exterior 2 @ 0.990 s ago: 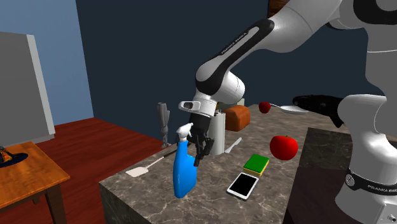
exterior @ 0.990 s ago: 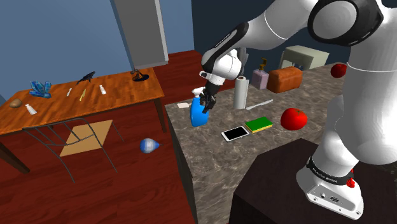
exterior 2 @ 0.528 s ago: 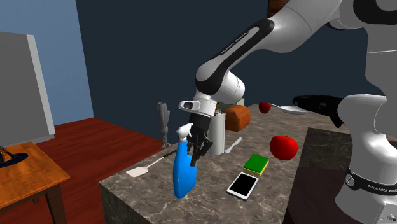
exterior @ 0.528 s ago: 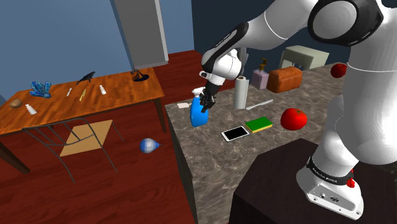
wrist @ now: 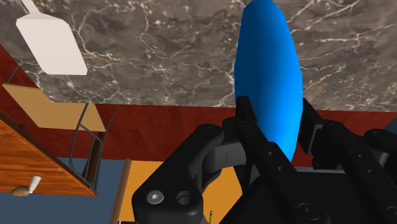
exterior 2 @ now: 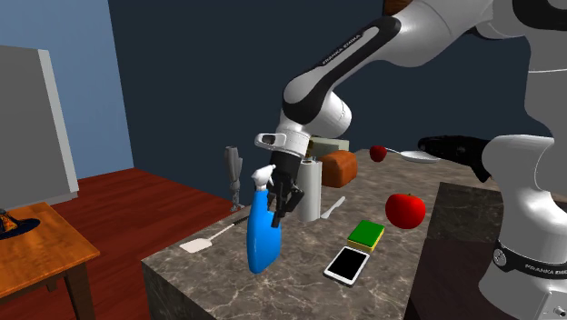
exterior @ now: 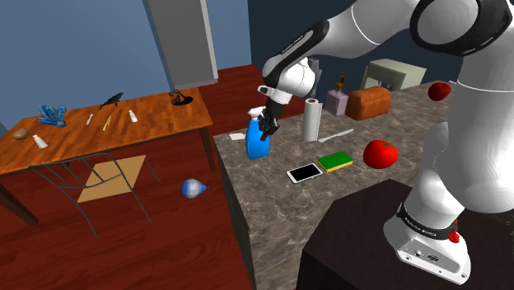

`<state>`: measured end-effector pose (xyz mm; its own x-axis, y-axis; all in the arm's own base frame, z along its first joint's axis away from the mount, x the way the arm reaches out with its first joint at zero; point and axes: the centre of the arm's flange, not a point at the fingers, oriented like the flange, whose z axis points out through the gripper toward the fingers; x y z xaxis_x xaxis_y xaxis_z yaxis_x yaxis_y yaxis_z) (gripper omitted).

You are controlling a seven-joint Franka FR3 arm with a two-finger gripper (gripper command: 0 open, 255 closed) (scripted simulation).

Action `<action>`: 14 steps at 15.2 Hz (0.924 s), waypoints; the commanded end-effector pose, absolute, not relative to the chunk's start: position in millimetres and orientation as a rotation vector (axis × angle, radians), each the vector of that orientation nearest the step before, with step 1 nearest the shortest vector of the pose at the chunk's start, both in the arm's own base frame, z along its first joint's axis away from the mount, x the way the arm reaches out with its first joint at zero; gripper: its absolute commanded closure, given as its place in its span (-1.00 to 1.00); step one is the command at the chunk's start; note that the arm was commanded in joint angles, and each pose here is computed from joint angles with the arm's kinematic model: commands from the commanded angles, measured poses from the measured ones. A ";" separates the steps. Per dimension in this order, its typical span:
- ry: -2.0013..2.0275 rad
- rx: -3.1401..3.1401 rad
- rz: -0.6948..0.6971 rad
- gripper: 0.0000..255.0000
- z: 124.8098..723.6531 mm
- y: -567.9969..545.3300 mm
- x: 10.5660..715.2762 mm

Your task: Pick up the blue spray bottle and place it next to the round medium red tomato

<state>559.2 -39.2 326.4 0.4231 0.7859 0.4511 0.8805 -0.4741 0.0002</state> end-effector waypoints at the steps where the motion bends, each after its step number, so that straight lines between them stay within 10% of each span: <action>1: -1.459 -2.442 -0.582 1.00 336.5 -39.0 559.1; 14: -1.459 -2.442 -0.582 1.00 405.2 -39.0 559.1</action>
